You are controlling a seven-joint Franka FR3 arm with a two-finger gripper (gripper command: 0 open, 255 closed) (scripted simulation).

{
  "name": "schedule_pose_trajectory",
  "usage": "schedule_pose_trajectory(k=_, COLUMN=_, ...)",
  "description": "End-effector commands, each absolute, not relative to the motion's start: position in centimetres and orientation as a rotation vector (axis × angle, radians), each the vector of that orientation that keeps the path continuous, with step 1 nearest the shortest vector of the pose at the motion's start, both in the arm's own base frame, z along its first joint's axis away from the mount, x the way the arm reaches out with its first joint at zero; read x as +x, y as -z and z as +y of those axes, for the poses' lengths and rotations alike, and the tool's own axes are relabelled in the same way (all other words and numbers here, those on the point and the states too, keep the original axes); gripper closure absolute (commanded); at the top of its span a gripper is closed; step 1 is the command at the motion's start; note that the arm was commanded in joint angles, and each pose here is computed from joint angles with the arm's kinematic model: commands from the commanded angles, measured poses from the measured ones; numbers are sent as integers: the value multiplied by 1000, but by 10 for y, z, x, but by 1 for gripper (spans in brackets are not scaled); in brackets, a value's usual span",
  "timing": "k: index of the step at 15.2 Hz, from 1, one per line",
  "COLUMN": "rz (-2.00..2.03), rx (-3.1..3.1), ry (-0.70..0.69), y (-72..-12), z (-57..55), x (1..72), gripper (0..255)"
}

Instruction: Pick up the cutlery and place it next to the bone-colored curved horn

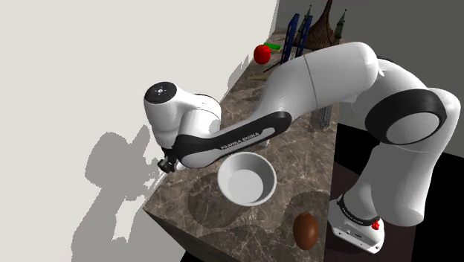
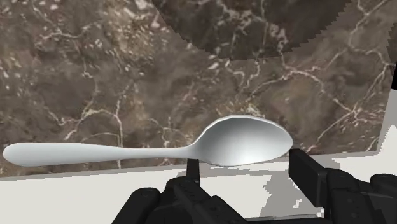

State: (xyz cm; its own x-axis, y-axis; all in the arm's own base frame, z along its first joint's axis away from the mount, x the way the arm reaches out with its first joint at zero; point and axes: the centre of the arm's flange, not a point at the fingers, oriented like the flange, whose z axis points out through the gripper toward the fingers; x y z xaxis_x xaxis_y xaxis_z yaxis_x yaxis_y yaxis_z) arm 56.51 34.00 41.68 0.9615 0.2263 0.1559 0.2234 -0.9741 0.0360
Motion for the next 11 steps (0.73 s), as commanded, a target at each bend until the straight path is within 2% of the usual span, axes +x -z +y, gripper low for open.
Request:
schedule_pose_trajectory(k=1, rz=355, rx=3093, ry=-248, y=-427, z=341, x=565, gripper=255)
schedule_pose_trajectory(k=7, rz=355, rx=3093, ry=-248, y=-457, z=341, x=565, gripper=255)
schedule_pose_trajectory(k=11, rz=355, rx=3093, ry=-248, y=-458, z=289, x=554, gripper=255)
